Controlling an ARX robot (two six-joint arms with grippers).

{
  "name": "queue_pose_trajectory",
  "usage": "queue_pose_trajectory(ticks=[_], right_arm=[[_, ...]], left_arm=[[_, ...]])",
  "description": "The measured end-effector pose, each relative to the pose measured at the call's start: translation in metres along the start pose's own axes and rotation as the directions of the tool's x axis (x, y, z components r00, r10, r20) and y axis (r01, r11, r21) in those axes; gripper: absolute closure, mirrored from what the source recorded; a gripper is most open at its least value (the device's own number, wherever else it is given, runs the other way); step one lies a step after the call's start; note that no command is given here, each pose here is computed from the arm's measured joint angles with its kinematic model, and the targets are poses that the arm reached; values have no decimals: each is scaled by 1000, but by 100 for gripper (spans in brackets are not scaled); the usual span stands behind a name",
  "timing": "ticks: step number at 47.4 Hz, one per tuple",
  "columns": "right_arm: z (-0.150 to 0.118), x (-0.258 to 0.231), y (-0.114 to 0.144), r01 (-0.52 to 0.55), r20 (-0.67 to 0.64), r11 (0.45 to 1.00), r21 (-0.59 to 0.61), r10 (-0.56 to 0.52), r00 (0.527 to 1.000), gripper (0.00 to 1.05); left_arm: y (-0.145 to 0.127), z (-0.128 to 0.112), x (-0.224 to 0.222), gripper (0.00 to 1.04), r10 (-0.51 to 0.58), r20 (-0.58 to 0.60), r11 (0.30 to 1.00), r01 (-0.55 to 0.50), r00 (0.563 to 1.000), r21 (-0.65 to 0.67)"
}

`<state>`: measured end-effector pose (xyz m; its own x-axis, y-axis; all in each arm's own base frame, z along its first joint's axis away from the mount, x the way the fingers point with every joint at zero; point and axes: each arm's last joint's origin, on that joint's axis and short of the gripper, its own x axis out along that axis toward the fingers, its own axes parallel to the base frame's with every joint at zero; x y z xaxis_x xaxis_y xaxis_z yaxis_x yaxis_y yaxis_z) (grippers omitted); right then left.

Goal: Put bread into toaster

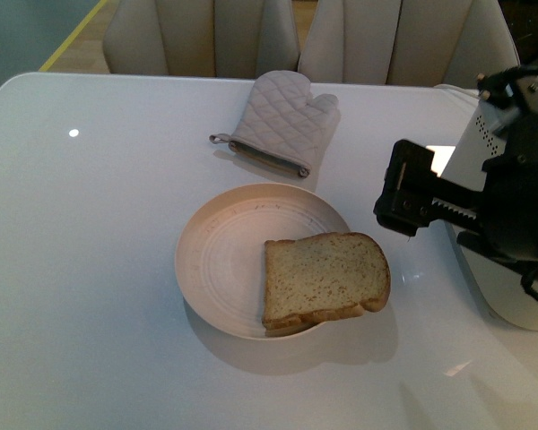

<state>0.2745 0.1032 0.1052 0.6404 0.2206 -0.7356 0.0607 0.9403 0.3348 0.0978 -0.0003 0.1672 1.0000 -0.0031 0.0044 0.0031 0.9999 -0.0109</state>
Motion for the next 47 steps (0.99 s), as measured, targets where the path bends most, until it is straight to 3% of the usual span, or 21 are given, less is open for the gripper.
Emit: queue_pose_trajectory(ticks=[15,26,38,47], right_arm=[[-18,60,-12,-32,-120,974,222,60,991,9],[-26,84,-19,-23,-157,955,295,72,985,9],[-21,100,-16,-36,-162,944,328,94,982,9],[-21,107,-15,-29,-165,940,341,90,982,35]], left_arm=[[0,0,0,102,0,3,1000,0,1000,0],[0,0,0,101,0,3,1000,0,1000,0],[0,0,0,65,0,3,1000,0,1000,0],[0,0,0,38,0,3,1000,0,1000,0]])
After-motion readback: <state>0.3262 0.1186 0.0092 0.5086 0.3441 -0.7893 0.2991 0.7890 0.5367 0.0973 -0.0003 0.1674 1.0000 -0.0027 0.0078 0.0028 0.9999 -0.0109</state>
